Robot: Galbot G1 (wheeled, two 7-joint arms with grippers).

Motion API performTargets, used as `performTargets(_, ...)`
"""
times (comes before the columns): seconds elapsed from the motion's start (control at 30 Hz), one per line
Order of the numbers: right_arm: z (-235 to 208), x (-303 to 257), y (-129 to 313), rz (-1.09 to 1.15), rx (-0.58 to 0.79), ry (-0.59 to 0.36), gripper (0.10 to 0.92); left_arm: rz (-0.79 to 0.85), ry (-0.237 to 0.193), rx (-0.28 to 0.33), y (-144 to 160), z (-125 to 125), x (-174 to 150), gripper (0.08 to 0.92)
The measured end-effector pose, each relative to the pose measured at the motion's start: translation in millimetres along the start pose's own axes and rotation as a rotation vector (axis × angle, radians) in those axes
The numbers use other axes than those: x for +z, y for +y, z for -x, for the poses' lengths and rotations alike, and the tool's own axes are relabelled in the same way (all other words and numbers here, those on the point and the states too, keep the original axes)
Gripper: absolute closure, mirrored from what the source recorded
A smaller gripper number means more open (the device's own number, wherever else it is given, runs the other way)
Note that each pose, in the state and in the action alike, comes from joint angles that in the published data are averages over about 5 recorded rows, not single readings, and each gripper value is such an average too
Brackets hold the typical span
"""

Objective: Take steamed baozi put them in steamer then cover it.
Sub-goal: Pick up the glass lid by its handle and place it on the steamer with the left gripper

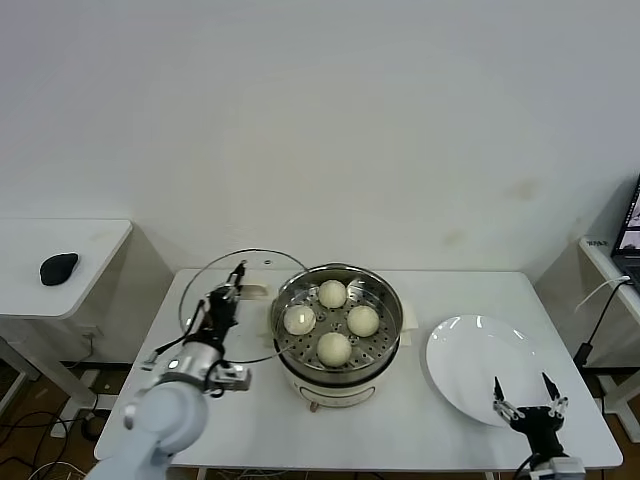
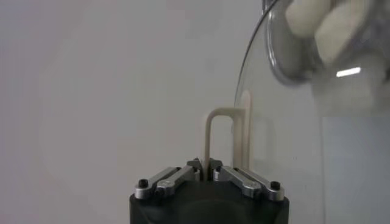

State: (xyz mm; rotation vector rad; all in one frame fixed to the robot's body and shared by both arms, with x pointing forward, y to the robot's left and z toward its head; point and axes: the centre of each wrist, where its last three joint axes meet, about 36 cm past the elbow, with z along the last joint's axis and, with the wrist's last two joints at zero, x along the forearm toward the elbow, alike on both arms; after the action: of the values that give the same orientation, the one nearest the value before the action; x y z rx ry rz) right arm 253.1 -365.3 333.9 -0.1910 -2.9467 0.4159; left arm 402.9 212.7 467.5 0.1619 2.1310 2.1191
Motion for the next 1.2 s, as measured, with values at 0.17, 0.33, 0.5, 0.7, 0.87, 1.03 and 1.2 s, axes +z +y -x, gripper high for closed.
performTargets(0.17,1,3,5,-0.008,-0.006,0.004,0.200,-0.017,-0.008,-0.001,1,12,-32,0.854)
performTargets(0.33,0,6,6,-0.017,-0.009,0.009,0.200,-0.044,-0.020,0.008,-3,19,-66,0.854)
performTargets(0.5,0,9,7,-0.023,-0.009,0.013,0.200,-0.068,-0.030,0.022,-8,24,-95,0.854)
performTargets(0.7,1,12,8,-0.027,-0.009,0.015,0.200,-0.083,-0.042,0.030,-11,31,-124,0.854)
performTargets(0.87,1,12,7,-0.029,-0.006,0.011,0.200,-0.087,-0.045,0.048,-17,33,-140,0.854)
performTargets(1.03,2,14,7,-0.030,-0.005,0.012,0.200,-0.084,-0.044,0.064,-24,33,-150,0.854)
performTargets(1.2,3,15,8,-0.029,-0.003,0.009,0.200,-0.073,-0.041,0.075,-29,34,-155,0.854)
